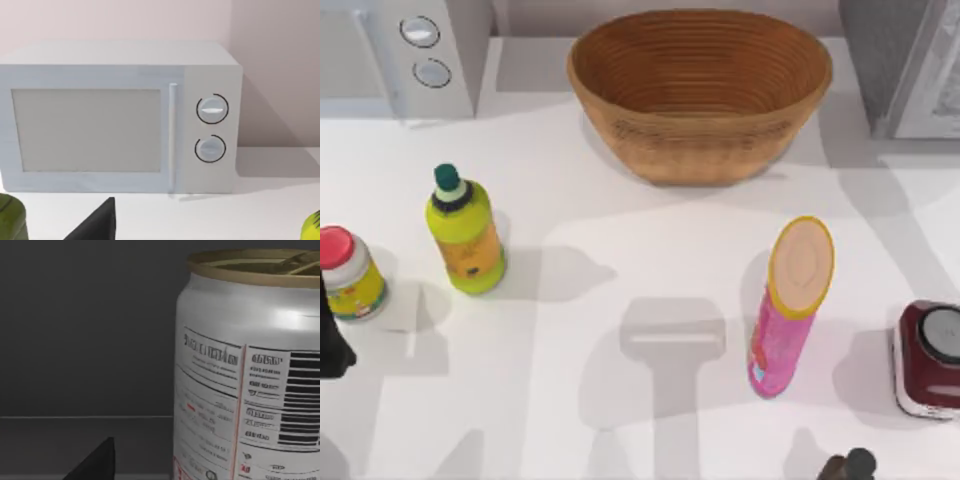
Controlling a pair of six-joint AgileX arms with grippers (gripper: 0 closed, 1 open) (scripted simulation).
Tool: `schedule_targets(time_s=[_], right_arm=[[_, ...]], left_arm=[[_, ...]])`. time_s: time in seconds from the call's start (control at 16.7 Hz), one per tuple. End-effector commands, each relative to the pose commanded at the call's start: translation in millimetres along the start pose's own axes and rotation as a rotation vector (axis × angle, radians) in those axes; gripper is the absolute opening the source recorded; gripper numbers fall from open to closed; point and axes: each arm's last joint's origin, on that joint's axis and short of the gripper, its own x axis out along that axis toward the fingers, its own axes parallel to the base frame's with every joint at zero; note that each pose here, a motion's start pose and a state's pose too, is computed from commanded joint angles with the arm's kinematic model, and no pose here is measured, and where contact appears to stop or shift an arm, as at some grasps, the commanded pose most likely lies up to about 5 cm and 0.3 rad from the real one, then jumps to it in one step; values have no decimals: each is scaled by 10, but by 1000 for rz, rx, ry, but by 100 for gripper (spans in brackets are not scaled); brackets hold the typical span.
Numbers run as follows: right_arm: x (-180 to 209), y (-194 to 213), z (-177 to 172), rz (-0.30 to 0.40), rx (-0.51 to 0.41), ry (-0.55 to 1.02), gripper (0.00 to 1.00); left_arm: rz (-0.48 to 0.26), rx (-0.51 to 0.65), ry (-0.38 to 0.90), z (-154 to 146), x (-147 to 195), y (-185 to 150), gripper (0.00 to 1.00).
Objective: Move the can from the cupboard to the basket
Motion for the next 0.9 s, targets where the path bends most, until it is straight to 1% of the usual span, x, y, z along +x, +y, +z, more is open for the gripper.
schedule_targets(time_s=[0.3, 0.54, 0.9], right_arm=[[346, -5, -16, 0, 0, 0, 100], [363, -6, -18, 0, 0, 0, 100], [363, -6, -18, 0, 0, 0, 55]], left_arm=[[0, 0, 0, 0, 0, 0, 100], [0, 0, 0, 0, 0, 0, 100], [0, 0, 0, 0, 0, 0, 100]])
